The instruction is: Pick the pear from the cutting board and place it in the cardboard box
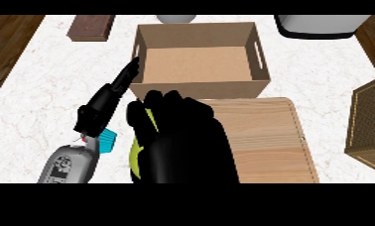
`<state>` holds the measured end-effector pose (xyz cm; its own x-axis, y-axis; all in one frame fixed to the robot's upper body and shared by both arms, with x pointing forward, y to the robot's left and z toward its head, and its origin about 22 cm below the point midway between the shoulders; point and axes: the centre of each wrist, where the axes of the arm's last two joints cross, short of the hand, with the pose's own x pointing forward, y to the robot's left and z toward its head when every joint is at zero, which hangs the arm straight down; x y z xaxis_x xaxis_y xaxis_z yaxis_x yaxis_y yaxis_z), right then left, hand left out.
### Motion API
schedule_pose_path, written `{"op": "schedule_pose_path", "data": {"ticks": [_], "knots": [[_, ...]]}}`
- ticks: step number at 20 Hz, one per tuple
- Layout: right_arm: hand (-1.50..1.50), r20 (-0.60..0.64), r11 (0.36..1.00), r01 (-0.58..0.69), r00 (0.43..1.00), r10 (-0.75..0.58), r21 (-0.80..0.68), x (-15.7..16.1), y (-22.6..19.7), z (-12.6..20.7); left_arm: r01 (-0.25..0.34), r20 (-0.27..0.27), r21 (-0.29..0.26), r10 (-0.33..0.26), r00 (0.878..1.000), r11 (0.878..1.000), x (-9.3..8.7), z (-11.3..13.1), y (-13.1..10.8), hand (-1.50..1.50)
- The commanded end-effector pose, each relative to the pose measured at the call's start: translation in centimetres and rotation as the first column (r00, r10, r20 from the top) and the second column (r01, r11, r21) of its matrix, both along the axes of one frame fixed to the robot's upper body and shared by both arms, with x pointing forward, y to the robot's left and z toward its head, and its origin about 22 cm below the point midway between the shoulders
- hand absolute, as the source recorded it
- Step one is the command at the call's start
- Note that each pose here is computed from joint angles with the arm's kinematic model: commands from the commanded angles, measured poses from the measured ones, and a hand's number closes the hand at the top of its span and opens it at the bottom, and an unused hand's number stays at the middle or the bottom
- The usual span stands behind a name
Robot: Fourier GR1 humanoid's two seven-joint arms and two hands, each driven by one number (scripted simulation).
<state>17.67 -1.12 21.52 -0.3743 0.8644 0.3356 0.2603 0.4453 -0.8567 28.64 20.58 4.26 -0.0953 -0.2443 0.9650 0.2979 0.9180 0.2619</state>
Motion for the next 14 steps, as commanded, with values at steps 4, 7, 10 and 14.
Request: {"op": "schedule_pose_path", "data": {"ticks": [4,7,10,14], "knots": [[1.5,-0.077,0.988,0.148,0.987,-0.144,0.045,3.8,-0.3,2.8,0.003,-0.014,-0.002,-0.003,1.0,1.0,-0.3,0.2,1.0,0.0],[1.5,-0.084,0.987,0.142,0.987,-0.136,0.072,6.4,0.9,3.0,0.001,0.019,0.009,-0.001,1.0,1.0,0.8,0.5,1.3,0.0],[1.5,-0.085,0.985,0.146,0.987,-0.138,0.09,7.4,0.2,3.5,-0.008,-0.003,-0.003,0.008,1.0,1.0,-1.5,-0.1,0.3,0.0],[1.5,-0.066,0.977,0.184,0.982,-0.178,0.104,11.2,0.7,2.4,0.009,-0.007,0.0,-0.009,1.0,1.0,-0.2,-0.7,-2.0,0.0]]}}
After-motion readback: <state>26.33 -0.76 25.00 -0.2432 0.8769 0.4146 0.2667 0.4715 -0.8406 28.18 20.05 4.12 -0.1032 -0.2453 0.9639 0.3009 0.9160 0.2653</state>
